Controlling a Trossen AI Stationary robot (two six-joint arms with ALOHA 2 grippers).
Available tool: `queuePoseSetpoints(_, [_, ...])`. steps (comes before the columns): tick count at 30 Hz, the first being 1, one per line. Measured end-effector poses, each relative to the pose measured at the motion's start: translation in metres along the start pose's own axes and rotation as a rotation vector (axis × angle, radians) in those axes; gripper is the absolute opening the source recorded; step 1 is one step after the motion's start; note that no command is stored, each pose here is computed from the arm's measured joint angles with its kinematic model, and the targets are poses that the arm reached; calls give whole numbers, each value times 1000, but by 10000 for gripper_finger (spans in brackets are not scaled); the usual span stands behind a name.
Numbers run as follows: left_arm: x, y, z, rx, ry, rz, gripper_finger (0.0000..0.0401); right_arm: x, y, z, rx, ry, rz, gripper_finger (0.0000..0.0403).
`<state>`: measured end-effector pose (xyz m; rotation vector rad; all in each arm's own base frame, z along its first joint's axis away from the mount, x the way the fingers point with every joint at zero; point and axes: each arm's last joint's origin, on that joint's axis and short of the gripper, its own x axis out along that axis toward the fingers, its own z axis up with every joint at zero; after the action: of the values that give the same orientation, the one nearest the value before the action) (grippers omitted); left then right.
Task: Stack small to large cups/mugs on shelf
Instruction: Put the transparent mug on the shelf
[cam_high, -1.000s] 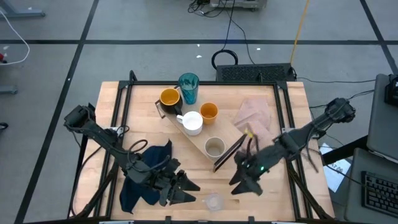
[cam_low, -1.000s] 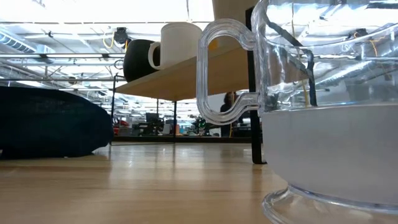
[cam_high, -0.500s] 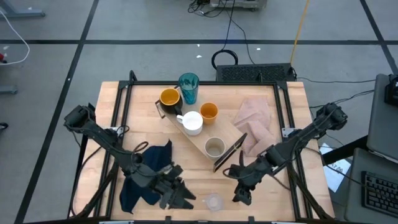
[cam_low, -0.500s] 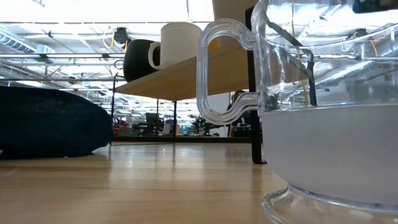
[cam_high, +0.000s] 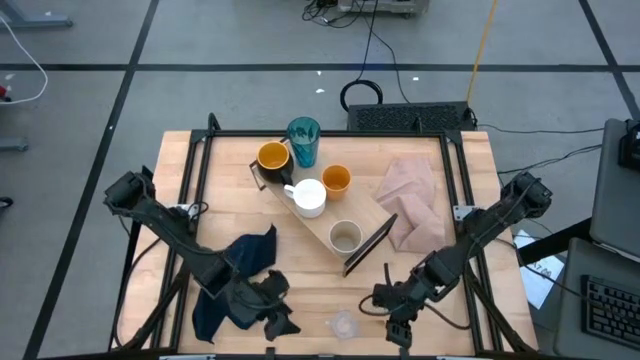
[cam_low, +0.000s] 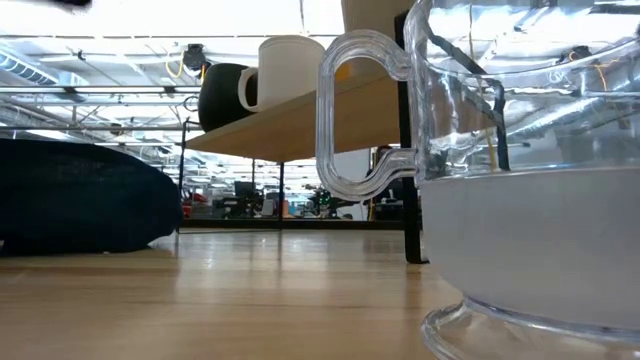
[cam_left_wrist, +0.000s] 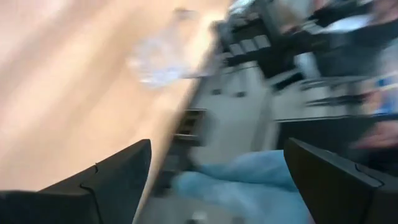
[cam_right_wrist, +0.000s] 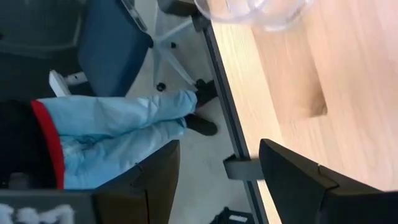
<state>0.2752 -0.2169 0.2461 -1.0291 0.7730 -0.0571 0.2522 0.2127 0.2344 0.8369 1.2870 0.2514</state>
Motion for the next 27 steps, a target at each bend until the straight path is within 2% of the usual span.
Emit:
queuePoseSetpoints(4, [19,15,-6,152,-23,101,365,1,-1,-7,-26,19,-32,210])
queuePoseSetpoints(10, [45,28,-10,332,-27,136,359,1,-9,-14,-35,49,-133,210])
queuePoseSetpoints(14, [55,34,-9,455,-31,150,321,5,-17,-17,-23,64,-156,210])
queuePoseSetpoints(19, [57,31,-2,589,-132,149,255,12,-35,-21,18,85,-205,210])
queuePoseSetpoints(24, [58,31,7,536,-173,145,205,19,-50,-27,63,137,-207,210])
queuePoseSetpoints(27, [66,41,8,479,-126,165,193,20,-52,-27,69,134,-183,210])
